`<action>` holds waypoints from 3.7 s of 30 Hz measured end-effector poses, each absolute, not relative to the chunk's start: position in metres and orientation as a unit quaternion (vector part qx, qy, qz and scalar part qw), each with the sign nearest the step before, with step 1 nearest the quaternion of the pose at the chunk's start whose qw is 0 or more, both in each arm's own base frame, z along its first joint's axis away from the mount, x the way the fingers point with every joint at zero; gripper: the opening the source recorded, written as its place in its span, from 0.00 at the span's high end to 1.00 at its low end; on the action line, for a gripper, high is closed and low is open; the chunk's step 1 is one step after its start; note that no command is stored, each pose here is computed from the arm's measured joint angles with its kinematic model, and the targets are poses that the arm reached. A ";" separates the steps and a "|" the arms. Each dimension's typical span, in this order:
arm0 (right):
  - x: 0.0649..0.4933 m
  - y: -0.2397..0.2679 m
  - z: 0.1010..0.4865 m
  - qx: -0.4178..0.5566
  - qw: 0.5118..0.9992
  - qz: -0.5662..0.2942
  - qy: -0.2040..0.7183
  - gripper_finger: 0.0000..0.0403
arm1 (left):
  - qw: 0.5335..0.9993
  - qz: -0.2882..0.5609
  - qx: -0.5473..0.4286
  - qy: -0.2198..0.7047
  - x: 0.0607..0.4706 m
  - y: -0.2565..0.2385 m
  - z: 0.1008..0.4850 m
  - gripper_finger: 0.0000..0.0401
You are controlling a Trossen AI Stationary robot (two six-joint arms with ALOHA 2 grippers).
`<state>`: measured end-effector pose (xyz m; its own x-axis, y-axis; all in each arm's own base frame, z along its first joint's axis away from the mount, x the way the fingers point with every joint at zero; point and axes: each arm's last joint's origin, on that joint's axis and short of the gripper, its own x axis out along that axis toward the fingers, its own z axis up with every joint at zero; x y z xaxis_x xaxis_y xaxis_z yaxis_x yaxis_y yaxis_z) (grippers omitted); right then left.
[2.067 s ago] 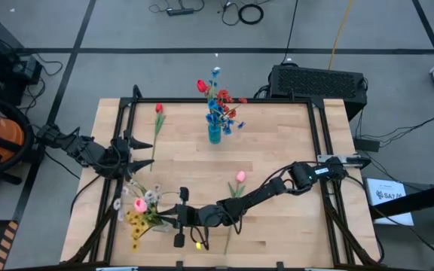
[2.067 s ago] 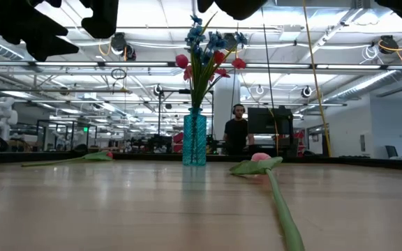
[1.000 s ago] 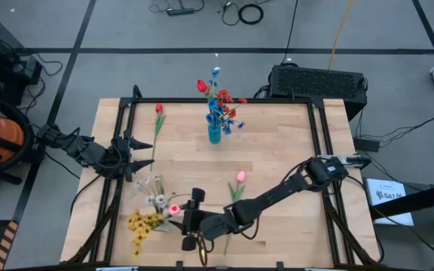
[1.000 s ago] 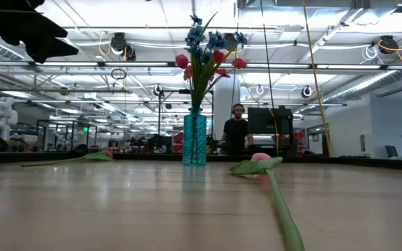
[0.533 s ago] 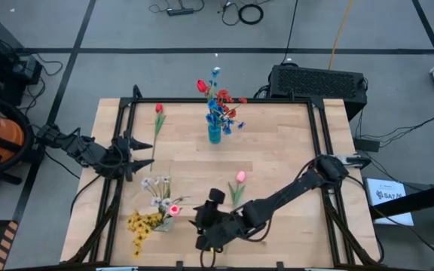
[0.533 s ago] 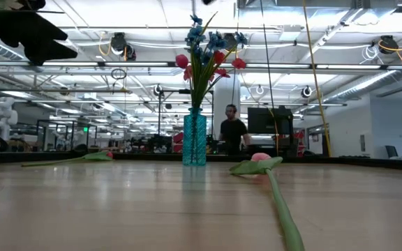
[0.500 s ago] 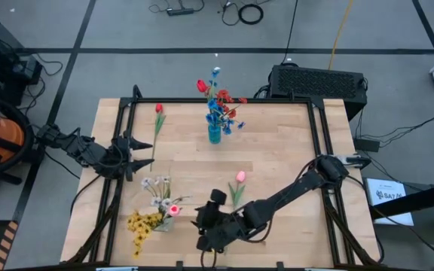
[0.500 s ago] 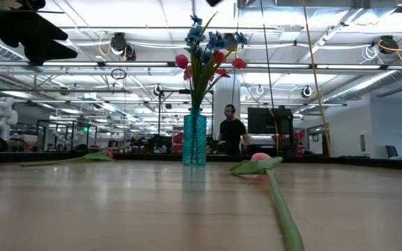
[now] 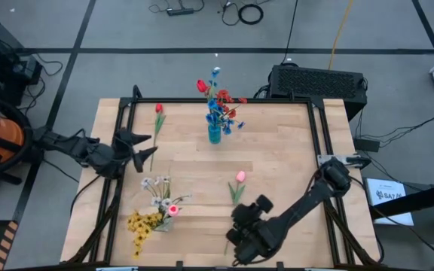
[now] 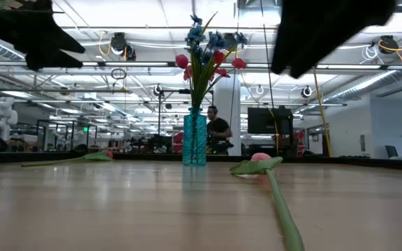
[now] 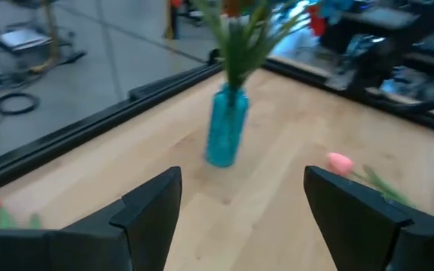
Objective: Sort flowers into vase by color
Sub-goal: Put the red tulip into the blue flower vase
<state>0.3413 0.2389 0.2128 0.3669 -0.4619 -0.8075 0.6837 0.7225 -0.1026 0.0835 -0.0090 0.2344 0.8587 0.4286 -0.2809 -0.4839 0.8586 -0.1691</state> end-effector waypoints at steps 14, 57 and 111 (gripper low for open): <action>0.317 0.241 0.181 0.172 0.782 -0.421 0.426 0.55 | 0.889 0.373 -0.163 0.211 0.131 0.027 0.236 0.29; 0.339 0.241 0.179 0.253 0.802 -0.400 0.364 0.55 | 0.669 0.498 -0.312 0.454 0.150 0.155 0.121 0.30; 0.343 0.240 0.146 0.231 0.851 -0.354 0.310 0.55 | 0.984 0.136 -0.094 -0.063 0.140 0.088 0.301 0.97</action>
